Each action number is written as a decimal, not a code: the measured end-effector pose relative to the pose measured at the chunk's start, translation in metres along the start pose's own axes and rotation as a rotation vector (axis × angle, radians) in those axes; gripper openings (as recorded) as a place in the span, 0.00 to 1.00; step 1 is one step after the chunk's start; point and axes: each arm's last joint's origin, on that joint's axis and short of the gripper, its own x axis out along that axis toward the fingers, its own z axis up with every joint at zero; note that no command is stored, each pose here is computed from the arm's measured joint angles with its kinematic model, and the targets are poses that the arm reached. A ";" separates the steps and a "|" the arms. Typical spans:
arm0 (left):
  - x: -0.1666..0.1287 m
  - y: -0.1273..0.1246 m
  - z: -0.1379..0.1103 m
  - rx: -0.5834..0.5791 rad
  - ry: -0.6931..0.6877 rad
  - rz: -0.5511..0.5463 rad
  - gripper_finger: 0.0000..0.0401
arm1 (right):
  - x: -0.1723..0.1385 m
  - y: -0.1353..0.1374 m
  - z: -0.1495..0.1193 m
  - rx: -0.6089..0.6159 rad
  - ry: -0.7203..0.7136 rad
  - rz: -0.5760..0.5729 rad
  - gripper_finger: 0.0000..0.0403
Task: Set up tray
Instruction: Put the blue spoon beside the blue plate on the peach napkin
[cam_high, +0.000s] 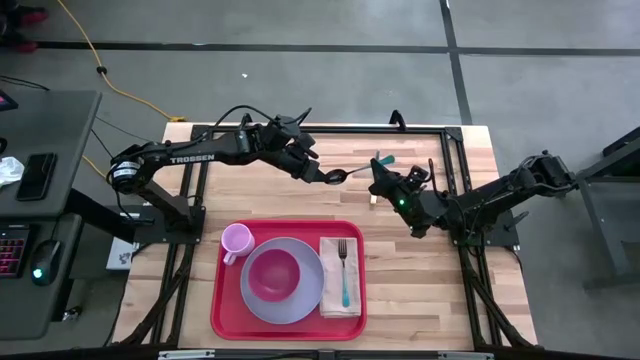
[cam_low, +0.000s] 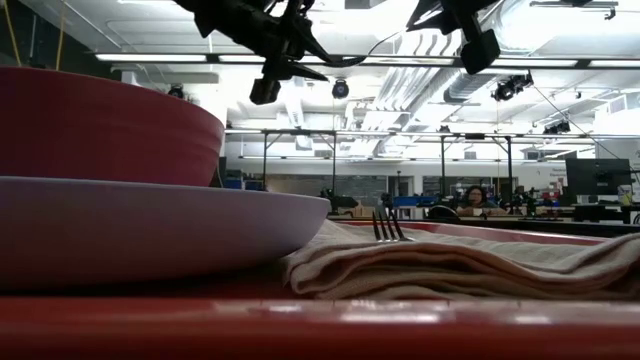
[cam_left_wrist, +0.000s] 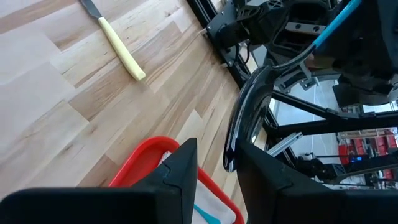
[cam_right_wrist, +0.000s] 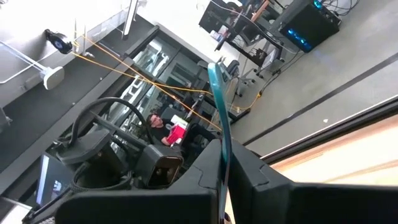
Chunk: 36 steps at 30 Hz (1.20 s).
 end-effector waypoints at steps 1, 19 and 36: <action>0.000 0.000 0.000 0.000 -0.001 0.001 0.34 | 0.000 0.000 0.000 0.001 0.001 0.000 0.00; 0.002 -0.003 0.004 0.030 -0.047 -0.030 0.05 | 0.000 0.000 0.000 0.001 0.001 0.000 0.00; 0.002 -0.003 0.004 0.094 -0.035 -0.032 0.02 | 0.000 0.000 0.000 0.001 0.008 0.007 0.00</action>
